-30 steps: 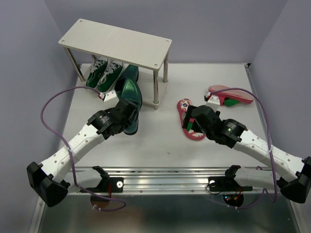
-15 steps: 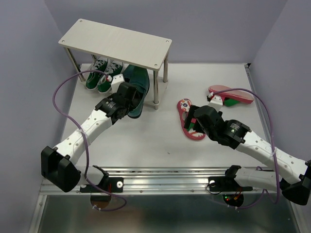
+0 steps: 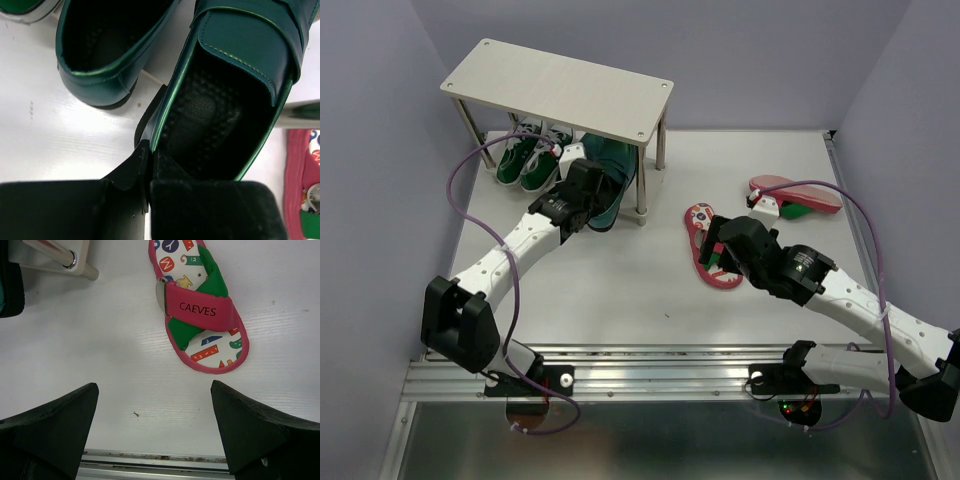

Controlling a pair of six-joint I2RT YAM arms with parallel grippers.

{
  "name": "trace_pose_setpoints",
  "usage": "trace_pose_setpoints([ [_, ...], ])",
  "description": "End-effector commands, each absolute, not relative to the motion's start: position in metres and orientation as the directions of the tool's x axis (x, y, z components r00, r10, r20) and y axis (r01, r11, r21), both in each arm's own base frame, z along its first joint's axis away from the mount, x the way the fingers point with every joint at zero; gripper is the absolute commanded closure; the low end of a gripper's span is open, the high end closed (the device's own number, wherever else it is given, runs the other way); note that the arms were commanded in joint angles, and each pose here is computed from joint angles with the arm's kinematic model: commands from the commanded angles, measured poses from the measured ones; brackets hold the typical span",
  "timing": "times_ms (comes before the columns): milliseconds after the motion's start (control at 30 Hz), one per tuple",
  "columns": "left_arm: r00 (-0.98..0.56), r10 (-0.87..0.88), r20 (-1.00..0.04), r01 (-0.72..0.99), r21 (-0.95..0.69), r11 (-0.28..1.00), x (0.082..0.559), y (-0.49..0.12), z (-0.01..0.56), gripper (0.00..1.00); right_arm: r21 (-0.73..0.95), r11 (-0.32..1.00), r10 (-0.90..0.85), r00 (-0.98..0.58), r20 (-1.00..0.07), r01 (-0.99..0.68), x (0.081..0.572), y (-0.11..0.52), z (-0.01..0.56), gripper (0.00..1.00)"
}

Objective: Place and organize the shoes onto the shoe shelf

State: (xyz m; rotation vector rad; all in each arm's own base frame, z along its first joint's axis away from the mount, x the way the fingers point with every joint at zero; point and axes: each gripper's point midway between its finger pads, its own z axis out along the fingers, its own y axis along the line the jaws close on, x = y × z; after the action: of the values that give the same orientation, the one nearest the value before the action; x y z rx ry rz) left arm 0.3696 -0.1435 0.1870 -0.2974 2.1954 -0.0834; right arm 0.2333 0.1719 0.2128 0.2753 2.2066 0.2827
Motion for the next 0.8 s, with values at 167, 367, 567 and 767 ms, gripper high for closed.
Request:
trace_pose_setpoints([
  [167,-0.341,-0.352,-0.872,-0.138,-0.324,0.936,0.415,-0.148,0.252,1.00,0.319,0.941,0.328,-0.560,-0.761,0.117,0.240,0.174,0.230,0.00],
  [367,-0.362,-0.352,-0.863,-0.137,-0.324,0.936,0.427,-0.150,0.241,1.00,0.316,0.940,0.330,-0.566,-0.756,0.125,0.238,0.172,0.226,0.00],
  [567,-0.385,-0.358,-0.851,-0.142,-0.329,0.934,0.430,-0.153,0.227,1.00,0.320,0.938,0.336,-0.564,-0.755,0.131,0.236,0.169,0.227,0.00],
  [767,-0.416,-0.360,-0.835,-0.172,-0.317,0.933,0.434,-0.152,0.211,0.93,0.319,0.939,0.333,-0.568,-0.753,0.128,0.237,0.171,0.226,0.00],
])
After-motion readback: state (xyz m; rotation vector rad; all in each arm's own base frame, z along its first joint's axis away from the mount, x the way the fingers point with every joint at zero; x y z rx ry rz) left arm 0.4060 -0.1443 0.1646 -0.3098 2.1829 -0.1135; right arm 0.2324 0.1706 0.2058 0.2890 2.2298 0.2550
